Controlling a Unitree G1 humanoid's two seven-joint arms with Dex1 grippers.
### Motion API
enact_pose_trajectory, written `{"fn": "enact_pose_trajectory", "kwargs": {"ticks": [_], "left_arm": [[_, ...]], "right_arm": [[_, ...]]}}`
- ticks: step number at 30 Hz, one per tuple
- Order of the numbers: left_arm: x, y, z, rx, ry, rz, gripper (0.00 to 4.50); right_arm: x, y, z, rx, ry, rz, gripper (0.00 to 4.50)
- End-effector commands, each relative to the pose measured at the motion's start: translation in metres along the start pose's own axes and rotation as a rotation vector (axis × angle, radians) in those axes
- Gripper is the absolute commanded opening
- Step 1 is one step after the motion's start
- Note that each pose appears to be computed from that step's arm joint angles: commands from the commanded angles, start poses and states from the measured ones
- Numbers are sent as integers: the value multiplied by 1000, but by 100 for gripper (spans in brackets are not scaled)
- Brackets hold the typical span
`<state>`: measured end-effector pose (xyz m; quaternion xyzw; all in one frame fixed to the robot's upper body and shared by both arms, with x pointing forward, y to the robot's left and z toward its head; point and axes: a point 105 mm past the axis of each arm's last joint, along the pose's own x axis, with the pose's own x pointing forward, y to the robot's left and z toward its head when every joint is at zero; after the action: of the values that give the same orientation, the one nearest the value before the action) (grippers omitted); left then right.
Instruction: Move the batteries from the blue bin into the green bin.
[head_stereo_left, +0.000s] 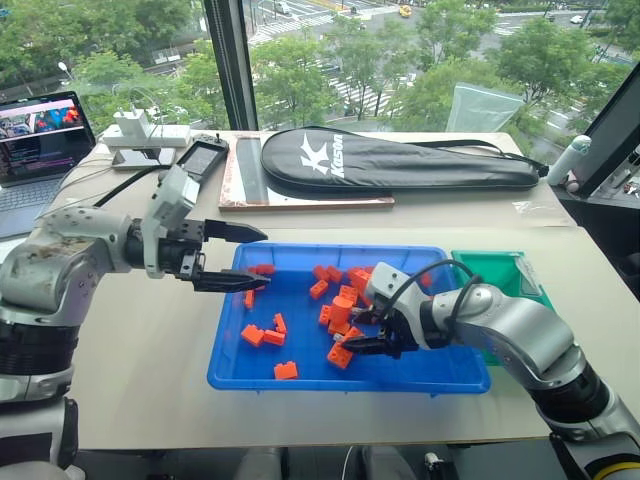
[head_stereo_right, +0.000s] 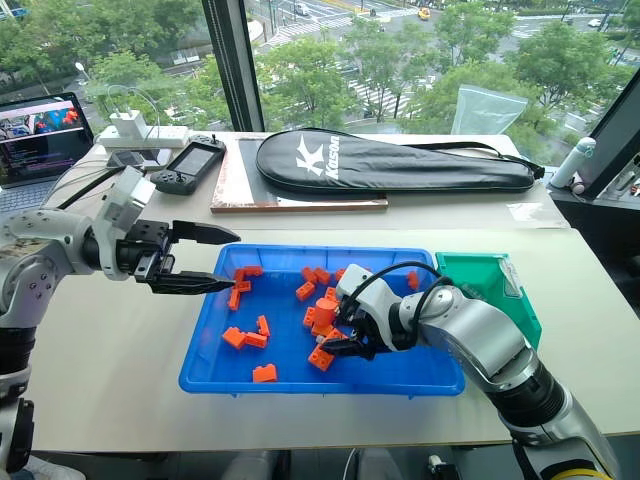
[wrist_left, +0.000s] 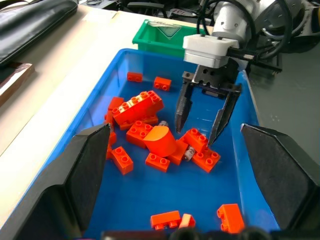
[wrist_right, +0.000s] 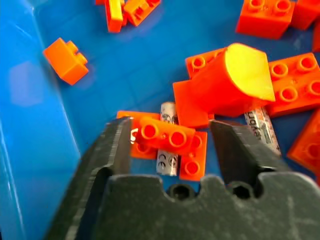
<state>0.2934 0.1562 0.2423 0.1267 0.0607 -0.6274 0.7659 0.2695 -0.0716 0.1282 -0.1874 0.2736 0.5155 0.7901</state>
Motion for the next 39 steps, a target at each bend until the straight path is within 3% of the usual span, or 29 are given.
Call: {"fn": "enact_pose_trajectory", "kwargs": {"ticks": [1, 2, 11, 15, 20, 21, 28, 32, 39], "left_arm": [[-2, 2, 10, 46, -15, 6, 450], [-2, 2, 10, 47, -14, 5, 450], [2, 3, 9, 44, -23, -5, 450], [5, 4, 9, 48, -27, -12, 450], [8, 8, 5, 65, -7, 4, 450], [8, 9, 4, 68, -6, 6, 450], [9, 8, 4, 76, -1, -5, 450], [9, 8, 4, 81, -1, -3, 450], [10, 8, 5, 86, -1, -1, 450]], "right_arm": [[-10, 0, 11, -34, -27, -26, 134], [-12, -1, 14, -36, -33, -31, 119], [-51, -16, 31, -26, -106, -101, 119], [-77, -37, -4, -9, 46, -212, 119], [-76, -43, -15, 22, 60, -244, 119], [-76, -44, -15, 25, 57, -251, 222], [-60, -22, 5, -15, -40, -142, 444], [-43, 9, 7, -97, -43, 25, 444], [-33, 14, 6, -152, -32, 80, 444]]}}
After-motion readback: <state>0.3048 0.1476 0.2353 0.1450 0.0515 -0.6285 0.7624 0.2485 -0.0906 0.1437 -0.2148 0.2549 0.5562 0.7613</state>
